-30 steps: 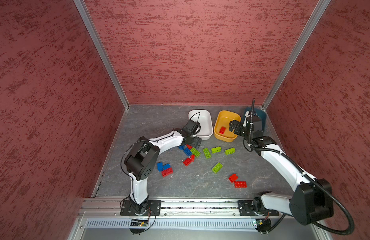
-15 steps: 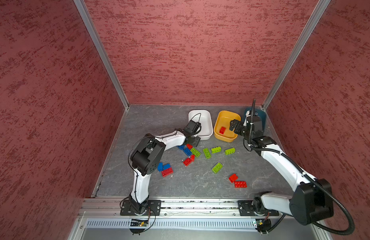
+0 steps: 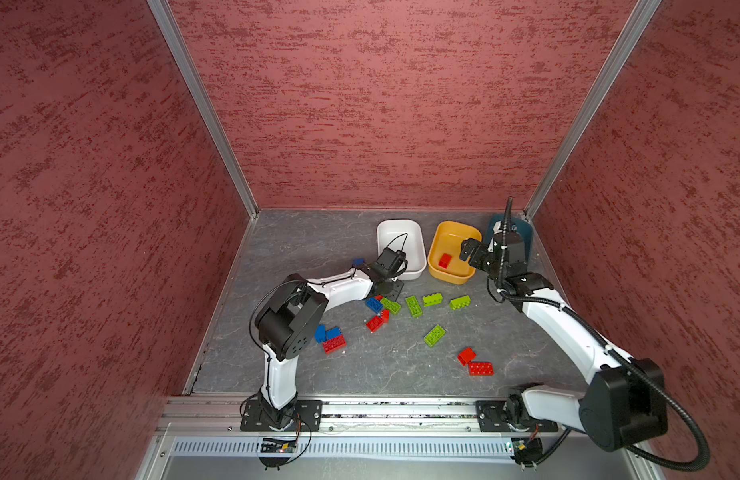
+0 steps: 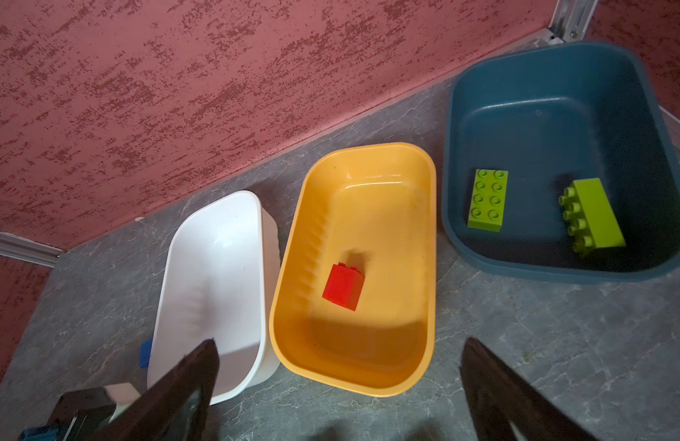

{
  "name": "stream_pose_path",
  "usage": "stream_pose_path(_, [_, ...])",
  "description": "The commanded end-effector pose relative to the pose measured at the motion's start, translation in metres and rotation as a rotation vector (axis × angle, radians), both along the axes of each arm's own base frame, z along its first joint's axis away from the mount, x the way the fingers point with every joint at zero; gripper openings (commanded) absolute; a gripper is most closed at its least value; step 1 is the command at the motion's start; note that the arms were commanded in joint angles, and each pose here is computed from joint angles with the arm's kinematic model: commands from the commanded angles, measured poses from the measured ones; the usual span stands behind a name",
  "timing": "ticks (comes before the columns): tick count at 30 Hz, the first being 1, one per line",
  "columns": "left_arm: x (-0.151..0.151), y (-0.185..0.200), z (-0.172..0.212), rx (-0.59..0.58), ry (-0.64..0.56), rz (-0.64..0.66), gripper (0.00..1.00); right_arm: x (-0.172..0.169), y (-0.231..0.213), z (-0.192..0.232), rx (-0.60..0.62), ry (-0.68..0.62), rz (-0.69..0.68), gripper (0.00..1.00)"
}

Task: Sort the legos into containers by color
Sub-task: 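Grasp a blue brick with the left gripper while the right gripper lifts away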

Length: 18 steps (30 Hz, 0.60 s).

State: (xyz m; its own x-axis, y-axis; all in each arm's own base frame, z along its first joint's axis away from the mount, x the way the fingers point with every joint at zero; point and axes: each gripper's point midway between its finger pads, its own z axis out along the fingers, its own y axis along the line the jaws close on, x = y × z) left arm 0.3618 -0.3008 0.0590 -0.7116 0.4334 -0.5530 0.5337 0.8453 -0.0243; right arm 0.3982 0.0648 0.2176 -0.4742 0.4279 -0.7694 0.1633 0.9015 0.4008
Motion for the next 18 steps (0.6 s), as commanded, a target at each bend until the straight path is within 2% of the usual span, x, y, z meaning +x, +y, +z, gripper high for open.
stream_pose_path(1, [-0.003, -0.014, 0.039, -0.079, -0.066, 0.007, 0.23, -0.002, -0.007, 0.01, 0.026, -0.036, -0.05, 0.99])
stream_pose_path(5, [0.0, -0.021, 0.074, -0.169, -0.108, 0.04, 0.21, -0.005, -0.007, 0.014, 0.059, -0.051, -0.059, 0.99])
stream_pose_path(9, [0.007, -0.035, 0.108, -0.268, -0.146, 0.04, 0.21, -0.012, 0.017, 0.024, 0.071, -0.13, 0.108, 0.99])
stream_pose_path(11, [0.015, -0.038, 0.118, -0.279, -0.164, 0.059, 0.22, -0.017, 0.026, 0.027, 0.101, -0.166, 0.162, 0.99])
stream_pose_path(18, [0.061, -0.031, 0.128, -0.278, -0.192, 0.246, 0.21, -0.029, 0.06, 0.046, 0.178, -0.256, 0.363, 0.99])
